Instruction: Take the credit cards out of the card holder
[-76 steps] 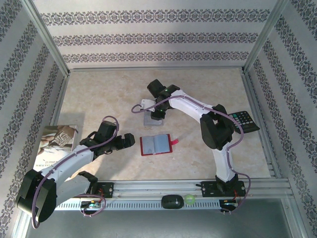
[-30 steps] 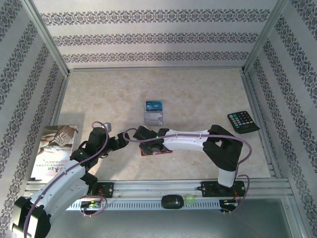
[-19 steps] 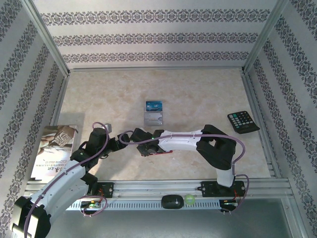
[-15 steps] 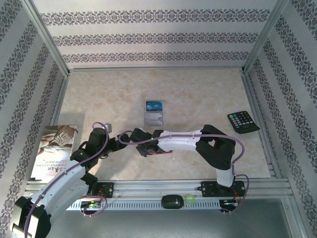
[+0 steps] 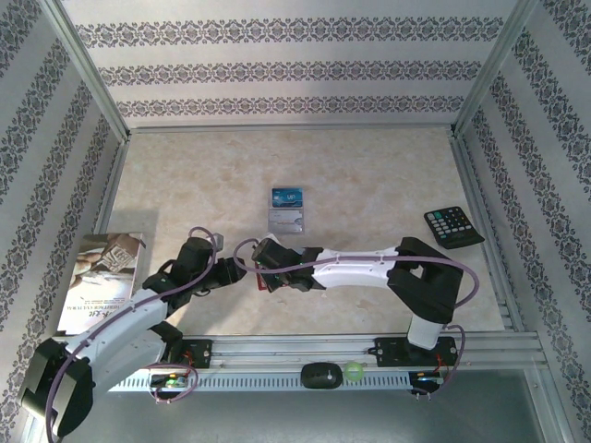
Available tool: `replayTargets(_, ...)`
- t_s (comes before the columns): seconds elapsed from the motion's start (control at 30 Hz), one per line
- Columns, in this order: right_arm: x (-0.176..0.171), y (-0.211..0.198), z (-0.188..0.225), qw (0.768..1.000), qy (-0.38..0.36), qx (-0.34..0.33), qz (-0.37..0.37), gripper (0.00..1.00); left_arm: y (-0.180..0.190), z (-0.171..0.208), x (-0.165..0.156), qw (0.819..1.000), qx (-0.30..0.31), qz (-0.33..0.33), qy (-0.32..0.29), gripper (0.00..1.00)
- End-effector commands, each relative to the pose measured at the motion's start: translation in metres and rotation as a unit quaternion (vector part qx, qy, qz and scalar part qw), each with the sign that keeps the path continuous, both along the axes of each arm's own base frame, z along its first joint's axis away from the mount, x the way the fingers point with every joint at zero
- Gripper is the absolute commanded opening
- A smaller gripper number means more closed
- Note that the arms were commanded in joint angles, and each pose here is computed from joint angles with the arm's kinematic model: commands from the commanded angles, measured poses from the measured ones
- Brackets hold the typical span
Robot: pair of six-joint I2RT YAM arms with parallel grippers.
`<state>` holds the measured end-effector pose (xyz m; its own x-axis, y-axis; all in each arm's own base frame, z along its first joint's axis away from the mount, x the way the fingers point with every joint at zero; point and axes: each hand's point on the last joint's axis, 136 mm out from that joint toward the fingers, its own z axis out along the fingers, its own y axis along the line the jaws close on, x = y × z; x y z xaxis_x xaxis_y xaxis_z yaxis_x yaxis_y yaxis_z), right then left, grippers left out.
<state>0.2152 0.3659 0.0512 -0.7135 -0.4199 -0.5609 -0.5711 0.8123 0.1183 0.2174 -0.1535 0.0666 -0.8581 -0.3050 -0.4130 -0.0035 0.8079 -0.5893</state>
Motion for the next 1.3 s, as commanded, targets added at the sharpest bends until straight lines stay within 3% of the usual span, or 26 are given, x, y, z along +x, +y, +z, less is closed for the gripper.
replayTargets(0.0,0.009,0.005,0.022,0.997,-0.012,0.069,-0.045,0.0,-0.016,0.007,0.008,1.0,-0.013,-0.013,-0.024,0.41)
replayTargets(0.4,0.006,-0.038,0.02,0.984,0.002,0.102,-0.145,0.0,-0.047,-0.006,0.021,0.999,-0.003,-0.04,-0.022,0.19)
replayTargets(0.73,-0.001,-0.057,0.002,0.976,0.028,0.102,-0.193,0.0,-0.065,-0.018,0.02,0.998,0.006,-0.065,-0.009,0.18)
replayTargets(1.03,0.006,-0.079,-0.005,0.967,0.028,0.083,-0.238,0.0,-0.054,-0.045,0.011,0.997,0.048,-0.058,0.027,0.11)
replayTargets(1.27,0.023,-0.126,-0.008,0.956,0.03,0.039,-0.291,0.19,-0.057,-0.05,0.011,0.996,0.048,-0.066,0.032,0.11)
